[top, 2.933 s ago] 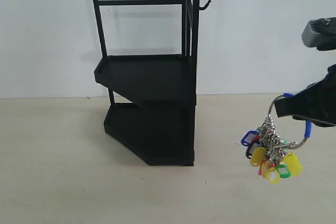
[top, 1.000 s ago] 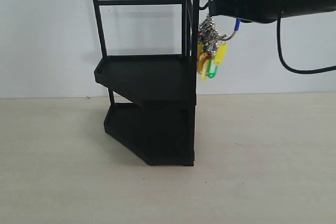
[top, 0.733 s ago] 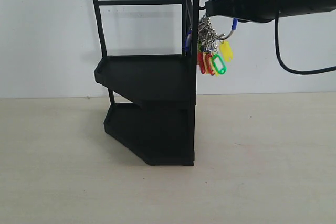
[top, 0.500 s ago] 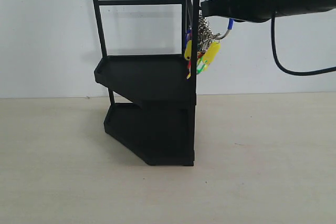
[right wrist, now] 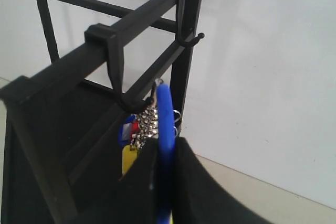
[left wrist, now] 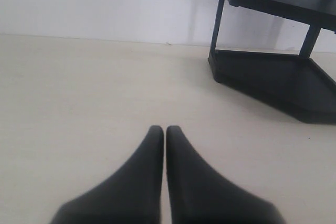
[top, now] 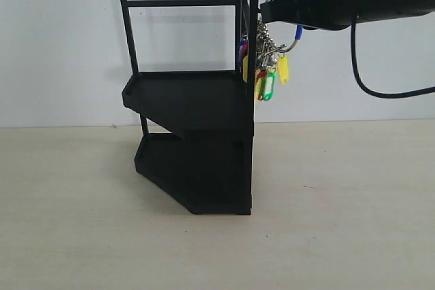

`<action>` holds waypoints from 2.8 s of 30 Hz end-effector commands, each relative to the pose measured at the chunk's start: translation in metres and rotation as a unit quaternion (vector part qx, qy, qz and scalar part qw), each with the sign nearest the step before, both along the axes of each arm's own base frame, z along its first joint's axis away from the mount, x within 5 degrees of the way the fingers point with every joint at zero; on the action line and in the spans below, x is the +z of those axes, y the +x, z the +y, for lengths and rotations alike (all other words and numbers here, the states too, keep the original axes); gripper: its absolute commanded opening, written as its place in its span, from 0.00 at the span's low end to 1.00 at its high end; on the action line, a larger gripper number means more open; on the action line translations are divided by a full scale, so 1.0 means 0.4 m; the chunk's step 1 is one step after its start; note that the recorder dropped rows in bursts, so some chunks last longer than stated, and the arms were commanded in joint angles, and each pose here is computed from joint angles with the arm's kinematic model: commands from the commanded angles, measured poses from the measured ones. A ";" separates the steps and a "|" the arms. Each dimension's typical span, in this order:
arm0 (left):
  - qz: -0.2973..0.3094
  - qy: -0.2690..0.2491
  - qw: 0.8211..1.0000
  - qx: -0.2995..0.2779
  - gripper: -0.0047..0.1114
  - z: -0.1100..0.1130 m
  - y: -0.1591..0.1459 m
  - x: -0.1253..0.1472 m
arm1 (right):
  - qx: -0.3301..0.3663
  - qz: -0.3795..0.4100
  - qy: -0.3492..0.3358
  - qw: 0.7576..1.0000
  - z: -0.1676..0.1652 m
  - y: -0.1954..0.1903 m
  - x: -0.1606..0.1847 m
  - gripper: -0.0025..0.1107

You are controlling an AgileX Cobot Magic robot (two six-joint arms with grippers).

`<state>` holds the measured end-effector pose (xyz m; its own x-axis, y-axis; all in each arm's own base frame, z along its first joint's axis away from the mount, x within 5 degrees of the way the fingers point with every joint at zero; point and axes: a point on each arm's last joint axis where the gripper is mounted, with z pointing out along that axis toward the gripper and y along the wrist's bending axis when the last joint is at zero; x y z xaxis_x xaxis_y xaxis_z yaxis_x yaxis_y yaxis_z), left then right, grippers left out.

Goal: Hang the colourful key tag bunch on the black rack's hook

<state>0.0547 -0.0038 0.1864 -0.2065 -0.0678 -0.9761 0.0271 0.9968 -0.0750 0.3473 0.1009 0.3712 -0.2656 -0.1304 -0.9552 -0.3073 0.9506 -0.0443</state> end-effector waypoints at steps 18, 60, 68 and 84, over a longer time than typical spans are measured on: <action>-0.006 0.004 1.000 0.000 0.08 0.000 0.000 0.003 | 0.034 -0.035 0.015 0.999 0.061 -0.029 0.039 0.02; -0.006 0.004 1.000 0.000 0.08 0.000 0.000 0.003 | -0.058 0.105 0.026 0.992 -0.093 -0.037 -0.058 0.33; -0.006 0.004 1.000 0.000 0.08 0.000 0.000 0.003 | -0.080 0.121 0.058 0.988 -0.113 -0.136 -0.140 0.33; -0.006 0.004 1.000 0.000 0.08 0.000 0.000 0.003 | -0.092 0.255 0.062 0.961 -0.133 -0.292 -0.273 0.02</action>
<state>0.0547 -0.0038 0.1864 -0.2065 -0.0678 -0.9761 0.0271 0.9968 -0.0750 0.2365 0.0490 0.2648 -0.6727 0.0759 -0.7360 -0.0913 0.9786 0.1844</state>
